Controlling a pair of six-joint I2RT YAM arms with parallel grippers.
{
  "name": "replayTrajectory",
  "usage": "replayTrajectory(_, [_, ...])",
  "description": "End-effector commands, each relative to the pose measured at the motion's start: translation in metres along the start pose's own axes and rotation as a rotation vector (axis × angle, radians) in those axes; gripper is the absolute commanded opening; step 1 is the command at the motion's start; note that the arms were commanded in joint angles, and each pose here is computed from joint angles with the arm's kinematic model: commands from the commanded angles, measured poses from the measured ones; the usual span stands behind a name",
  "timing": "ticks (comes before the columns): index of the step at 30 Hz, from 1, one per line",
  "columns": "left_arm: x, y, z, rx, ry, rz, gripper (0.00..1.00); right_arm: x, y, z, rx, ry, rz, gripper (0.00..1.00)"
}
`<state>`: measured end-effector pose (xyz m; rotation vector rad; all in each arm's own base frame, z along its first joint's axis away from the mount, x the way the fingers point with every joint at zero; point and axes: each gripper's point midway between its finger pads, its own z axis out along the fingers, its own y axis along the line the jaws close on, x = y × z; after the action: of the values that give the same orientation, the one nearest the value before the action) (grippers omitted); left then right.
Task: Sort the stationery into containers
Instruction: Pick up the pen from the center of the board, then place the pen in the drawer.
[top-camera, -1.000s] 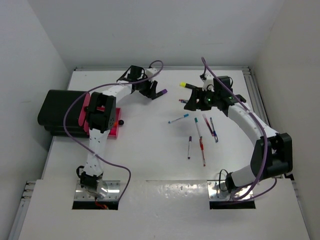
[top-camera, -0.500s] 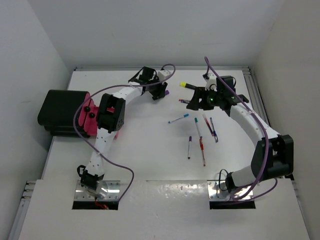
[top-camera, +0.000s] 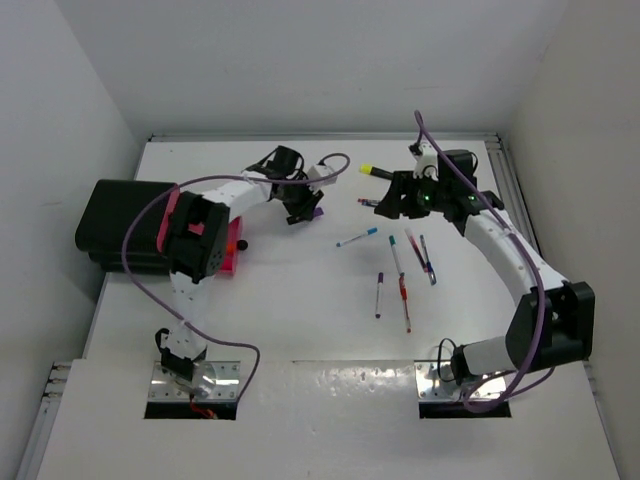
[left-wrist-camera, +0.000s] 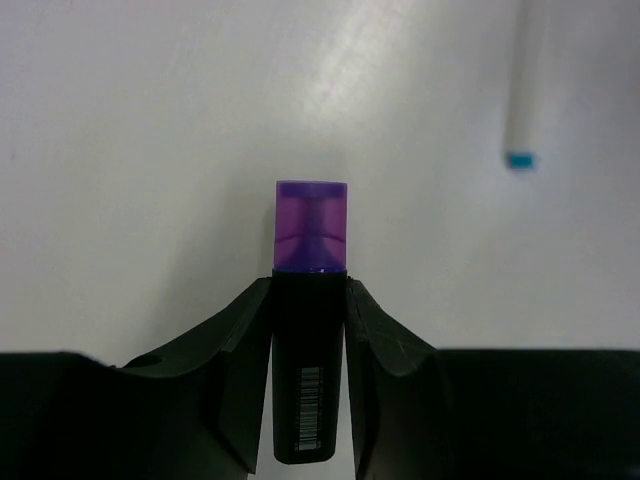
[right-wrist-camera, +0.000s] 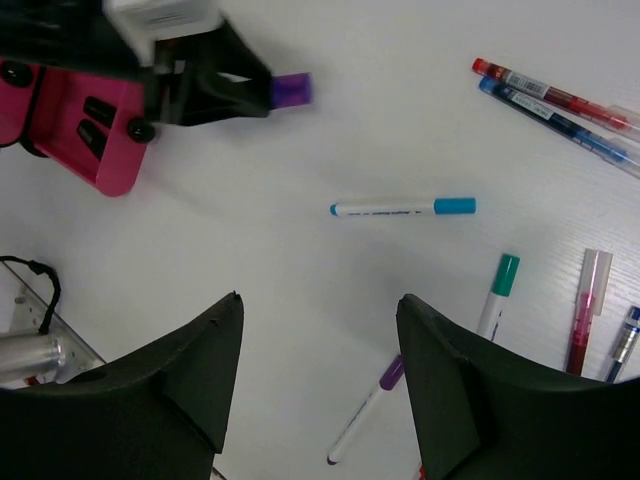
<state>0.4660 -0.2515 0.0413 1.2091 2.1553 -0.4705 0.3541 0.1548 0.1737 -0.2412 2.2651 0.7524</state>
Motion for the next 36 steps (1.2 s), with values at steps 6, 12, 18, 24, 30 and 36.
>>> replayTrajectory(6, [-0.036,-0.054,-0.193,0.165,-0.248,0.357,0.01,-0.013,0.017,-0.017,-0.042,-0.082,-0.072,0.62])
replayTrajectory(12, [0.023,-0.070,-0.221,0.199,-0.158,0.467,0.00,-0.013,0.024,-0.013,-0.060,-0.076,-0.086,0.62])
replayTrajectory(18, [0.078,-0.057,-0.226,0.193,-0.075,0.541,0.00,-0.015,0.026,-0.009,-0.064,-0.061,-0.092,0.62])
replayTrajectory(24, [0.120,-0.009,-0.232,0.133,0.037,0.545,0.00,-0.012,0.026,-0.004,-0.068,-0.050,-0.099,0.62])
replayTrajectory(30, [0.149,0.020,-0.230,0.114,0.077,0.514,0.04,-0.009,0.023,0.001,-0.065,-0.035,-0.096,0.62])
replayTrajectory(36, [0.157,0.041,-0.218,0.093,0.076,0.511,0.06,-0.010,0.023,0.006,-0.067,-0.025,-0.099,0.62])
